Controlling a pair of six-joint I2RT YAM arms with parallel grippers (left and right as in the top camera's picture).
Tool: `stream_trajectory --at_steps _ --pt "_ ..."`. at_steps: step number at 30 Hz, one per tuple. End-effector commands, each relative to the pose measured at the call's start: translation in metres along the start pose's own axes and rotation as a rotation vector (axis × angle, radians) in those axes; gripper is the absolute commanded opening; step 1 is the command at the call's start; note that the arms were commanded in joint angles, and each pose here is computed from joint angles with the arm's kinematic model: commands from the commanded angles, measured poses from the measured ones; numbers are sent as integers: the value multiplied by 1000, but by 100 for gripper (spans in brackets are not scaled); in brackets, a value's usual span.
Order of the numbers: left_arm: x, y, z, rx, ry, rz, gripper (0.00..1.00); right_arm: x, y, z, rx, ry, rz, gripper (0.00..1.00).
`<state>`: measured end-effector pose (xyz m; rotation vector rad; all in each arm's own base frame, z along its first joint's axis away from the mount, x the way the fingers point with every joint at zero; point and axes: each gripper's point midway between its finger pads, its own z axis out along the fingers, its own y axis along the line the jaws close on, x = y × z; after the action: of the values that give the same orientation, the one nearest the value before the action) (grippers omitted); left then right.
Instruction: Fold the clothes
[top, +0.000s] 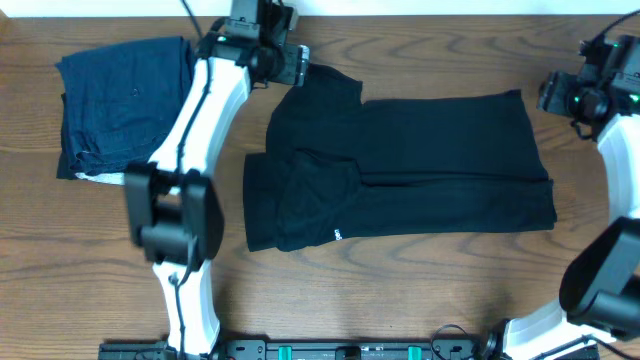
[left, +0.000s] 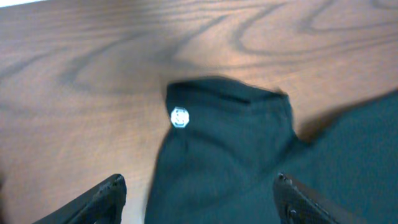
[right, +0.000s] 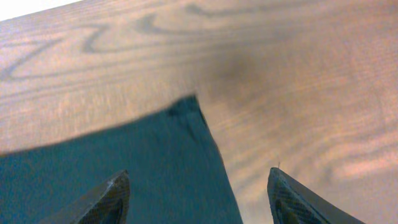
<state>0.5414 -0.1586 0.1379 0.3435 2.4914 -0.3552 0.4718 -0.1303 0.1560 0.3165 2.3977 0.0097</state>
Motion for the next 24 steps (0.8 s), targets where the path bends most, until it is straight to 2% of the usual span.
stream_trajectory --at_steps 1,5,11,18,24 --pt "-11 1 31 28 -34 63 78 5 11 30 -25 18 -58 70" --pt "-8 9 65 23 -56 78 77 14 11 61 -30 32 -95 71" --pt "-2 9 99 19 -78 228 76 33 2 94 2 70 -103 73" --pt "15 10 121 25 -41 228 75 43 -2 110 6 86 -145 73" --pt "20 11 126 26 -34 226 72 37 0 122 0 42 -264 77"
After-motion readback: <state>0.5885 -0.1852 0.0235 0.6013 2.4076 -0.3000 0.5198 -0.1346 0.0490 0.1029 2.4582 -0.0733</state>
